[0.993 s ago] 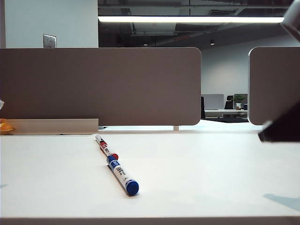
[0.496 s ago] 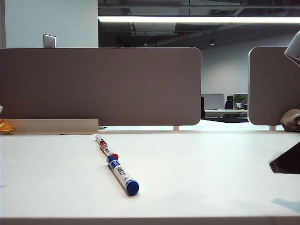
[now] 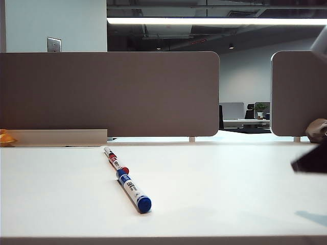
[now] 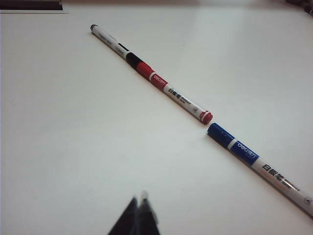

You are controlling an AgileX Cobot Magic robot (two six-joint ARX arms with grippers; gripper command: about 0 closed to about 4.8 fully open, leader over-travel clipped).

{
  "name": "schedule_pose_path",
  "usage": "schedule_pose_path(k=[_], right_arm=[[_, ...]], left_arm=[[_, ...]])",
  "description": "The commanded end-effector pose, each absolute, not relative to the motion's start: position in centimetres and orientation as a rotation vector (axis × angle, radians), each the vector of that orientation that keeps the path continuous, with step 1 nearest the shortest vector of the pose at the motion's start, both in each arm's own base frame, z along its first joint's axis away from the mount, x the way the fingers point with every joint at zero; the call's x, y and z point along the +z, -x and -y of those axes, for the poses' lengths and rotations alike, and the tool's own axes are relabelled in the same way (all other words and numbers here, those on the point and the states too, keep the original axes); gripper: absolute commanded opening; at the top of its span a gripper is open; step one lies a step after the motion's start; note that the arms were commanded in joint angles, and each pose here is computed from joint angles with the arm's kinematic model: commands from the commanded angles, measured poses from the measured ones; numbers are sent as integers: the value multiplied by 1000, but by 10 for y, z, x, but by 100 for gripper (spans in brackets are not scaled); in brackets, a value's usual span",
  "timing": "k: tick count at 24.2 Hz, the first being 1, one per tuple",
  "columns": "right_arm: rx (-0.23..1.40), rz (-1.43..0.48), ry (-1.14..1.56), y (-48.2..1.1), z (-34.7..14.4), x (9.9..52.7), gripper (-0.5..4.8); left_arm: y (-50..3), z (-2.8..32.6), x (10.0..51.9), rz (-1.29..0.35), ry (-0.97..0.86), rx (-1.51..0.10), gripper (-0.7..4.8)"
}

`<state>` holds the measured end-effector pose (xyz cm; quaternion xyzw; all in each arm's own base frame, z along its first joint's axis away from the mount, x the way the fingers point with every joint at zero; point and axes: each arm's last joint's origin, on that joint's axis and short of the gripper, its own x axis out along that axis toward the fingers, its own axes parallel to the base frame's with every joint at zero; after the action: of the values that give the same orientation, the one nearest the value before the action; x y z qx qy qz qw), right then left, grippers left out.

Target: Pick up the markers one by one and line them up horizontally in a straight line on the table.

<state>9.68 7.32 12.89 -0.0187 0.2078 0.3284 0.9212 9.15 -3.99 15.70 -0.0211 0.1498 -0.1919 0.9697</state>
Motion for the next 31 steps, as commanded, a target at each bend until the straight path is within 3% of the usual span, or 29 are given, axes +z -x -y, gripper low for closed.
schedule_pose_path(k=[1,7,16,31], right_arm=[[575,-344,36,-100,-72,134,-1],[559,-344,39,-101,-71,133,-1],[454,-306,44,-103,-69,136,-1],[452,-310,46,-103,-69,136,-1]], left_arm=[[-93,40,164,-233,53,-385,-5],[-94,41,173,-121,-3,-415,-5],[-94,41,173,-130,-4,-408,-4],[-94,41,172,-133,-5,-408,-4]])
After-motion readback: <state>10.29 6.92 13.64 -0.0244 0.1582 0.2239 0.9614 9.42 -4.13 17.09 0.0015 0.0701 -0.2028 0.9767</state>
